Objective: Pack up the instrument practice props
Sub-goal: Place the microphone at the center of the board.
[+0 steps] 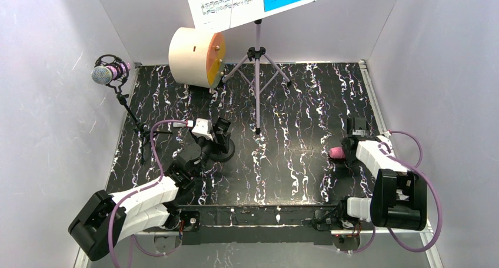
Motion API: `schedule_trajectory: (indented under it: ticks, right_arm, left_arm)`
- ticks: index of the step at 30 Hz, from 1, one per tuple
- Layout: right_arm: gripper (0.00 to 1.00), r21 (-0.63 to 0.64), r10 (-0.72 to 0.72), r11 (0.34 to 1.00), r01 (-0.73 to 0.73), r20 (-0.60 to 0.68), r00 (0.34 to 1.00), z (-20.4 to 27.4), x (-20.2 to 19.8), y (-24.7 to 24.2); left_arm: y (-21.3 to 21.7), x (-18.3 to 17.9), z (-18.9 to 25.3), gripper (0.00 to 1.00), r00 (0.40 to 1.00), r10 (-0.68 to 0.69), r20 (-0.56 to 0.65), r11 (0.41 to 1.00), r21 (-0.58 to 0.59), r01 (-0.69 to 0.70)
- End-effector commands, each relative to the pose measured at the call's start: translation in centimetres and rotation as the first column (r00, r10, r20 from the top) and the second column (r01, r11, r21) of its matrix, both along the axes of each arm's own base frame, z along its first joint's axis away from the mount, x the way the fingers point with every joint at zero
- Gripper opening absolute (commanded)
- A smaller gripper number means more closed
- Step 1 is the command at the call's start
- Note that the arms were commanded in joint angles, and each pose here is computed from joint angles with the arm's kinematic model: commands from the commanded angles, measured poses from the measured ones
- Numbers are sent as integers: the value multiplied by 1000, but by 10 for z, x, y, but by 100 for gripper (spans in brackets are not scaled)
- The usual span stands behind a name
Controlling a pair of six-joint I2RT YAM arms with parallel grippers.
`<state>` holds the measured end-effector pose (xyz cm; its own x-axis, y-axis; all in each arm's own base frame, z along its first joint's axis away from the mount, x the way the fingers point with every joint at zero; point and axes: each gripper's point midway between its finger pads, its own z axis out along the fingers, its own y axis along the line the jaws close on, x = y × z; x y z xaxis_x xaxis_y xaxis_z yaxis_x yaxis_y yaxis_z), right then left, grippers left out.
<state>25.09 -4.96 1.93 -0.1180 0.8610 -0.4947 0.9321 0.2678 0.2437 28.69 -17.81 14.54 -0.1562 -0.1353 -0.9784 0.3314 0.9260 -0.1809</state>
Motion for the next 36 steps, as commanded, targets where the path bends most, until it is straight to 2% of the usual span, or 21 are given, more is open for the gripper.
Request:
schedule_trajectory:
  ticks: [1,4,7,9,17,22,25,32,35,36]
  right_arm:
    - [72,33,15,999,-6,-269,963,-35,-60,5]
    - [79,32,49,999,-43,-228,972,-29,-50,6]
    - [93,10,80,997,-80,-203,976,-18,-40,2]
    - [98,-1,96,995,-98,-193,977,-12,-35,1]
    - [99,-20,153,987,-158,-155,976,4,-25,0]
    - [99,-68,253,964,-259,-82,964,33,-13,0]
    - [99,-119,334,935,-334,-19,942,57,-5,1]
    - [99,-201,548,830,-520,125,827,107,16,20]
    - [99,-215,669,742,-635,173,723,120,23,41]
    - [99,-229,717,697,-679,208,666,127,27,51]
  left_arm:
    - [4,1,10,69,999,28,28,1000,-3,-28]
    - [4,1,11,70,999,29,30,1000,-2,-29]
    - [4,1,11,70,999,27,31,1000,-2,-27]
    - [4,1,12,70,999,27,32,1000,-3,-27]
    - [4,0,14,70,999,28,39,1000,-2,-28]
    - [1,-1,18,71,999,20,43,1000,-6,-19]
    - [4,-2,21,75,998,38,47,999,-17,-37]
    - [8,-3,32,82,995,77,57,996,-45,-74]
    - [12,-4,39,84,992,116,49,990,-88,-112]
    - [14,-4,42,84,991,129,45,987,-106,-123]
